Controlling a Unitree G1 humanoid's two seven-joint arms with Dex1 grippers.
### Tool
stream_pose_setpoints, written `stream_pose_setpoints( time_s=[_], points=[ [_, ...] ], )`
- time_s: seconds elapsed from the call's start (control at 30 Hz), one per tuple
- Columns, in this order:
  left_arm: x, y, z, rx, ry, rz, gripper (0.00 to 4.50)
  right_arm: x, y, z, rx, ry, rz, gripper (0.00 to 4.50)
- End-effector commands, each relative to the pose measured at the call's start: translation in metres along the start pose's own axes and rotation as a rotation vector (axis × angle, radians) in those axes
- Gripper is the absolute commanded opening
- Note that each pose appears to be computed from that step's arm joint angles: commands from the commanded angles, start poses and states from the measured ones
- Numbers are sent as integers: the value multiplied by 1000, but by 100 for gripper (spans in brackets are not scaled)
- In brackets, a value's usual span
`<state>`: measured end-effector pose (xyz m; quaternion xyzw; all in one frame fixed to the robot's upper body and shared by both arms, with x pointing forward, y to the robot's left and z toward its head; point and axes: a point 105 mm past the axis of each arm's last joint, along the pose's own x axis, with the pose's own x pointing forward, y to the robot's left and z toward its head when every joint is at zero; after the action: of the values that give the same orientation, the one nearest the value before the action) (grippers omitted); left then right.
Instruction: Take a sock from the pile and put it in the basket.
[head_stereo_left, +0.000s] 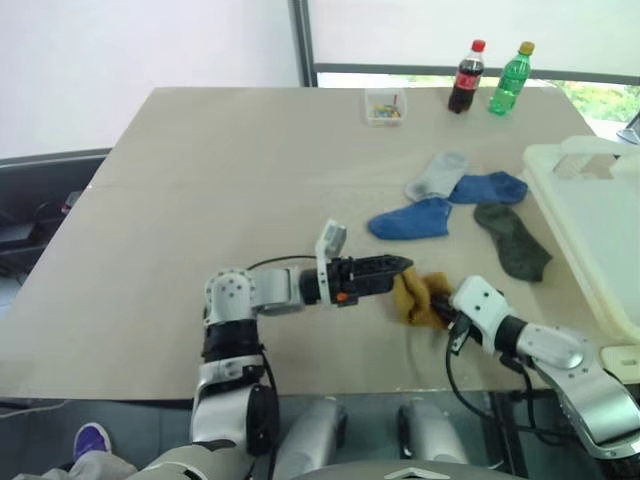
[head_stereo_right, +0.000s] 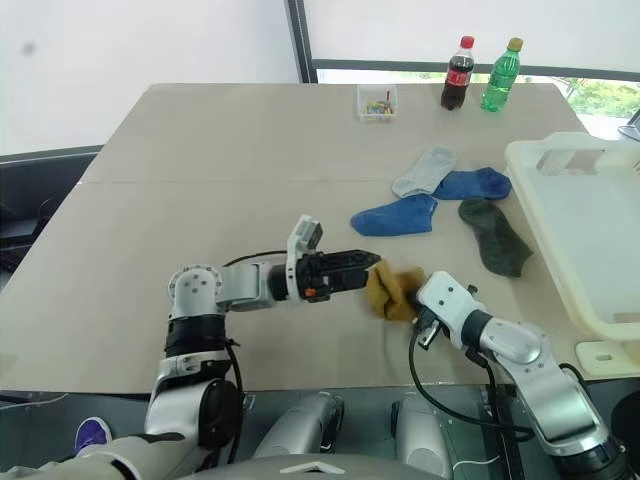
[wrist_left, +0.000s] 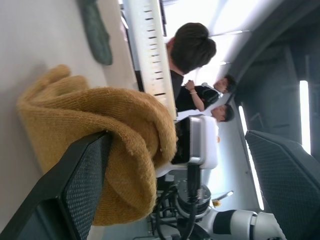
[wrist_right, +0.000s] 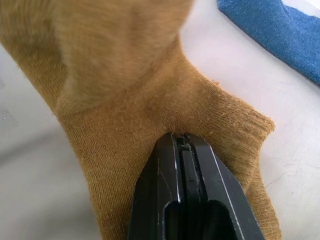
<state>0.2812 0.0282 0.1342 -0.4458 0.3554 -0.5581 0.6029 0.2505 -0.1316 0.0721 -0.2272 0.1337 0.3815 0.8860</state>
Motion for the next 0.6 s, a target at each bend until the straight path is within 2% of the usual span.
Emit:
stream_pose_setpoints(
  time_s=[0.03, 0.33, 0.6],
  points=[
    [8, -12, 4, 19, 9, -72, 450, -2, 5, -3, 5, 19, 17, 12],
    [38, -10, -6, 4, 83, -110, 450, -5, 2, 1, -8, 18, 3, 12],
    [60, 14, -17, 11, 142, -19, 450, -11, 0, 6, -45, 28, -15, 12]
  ],
)
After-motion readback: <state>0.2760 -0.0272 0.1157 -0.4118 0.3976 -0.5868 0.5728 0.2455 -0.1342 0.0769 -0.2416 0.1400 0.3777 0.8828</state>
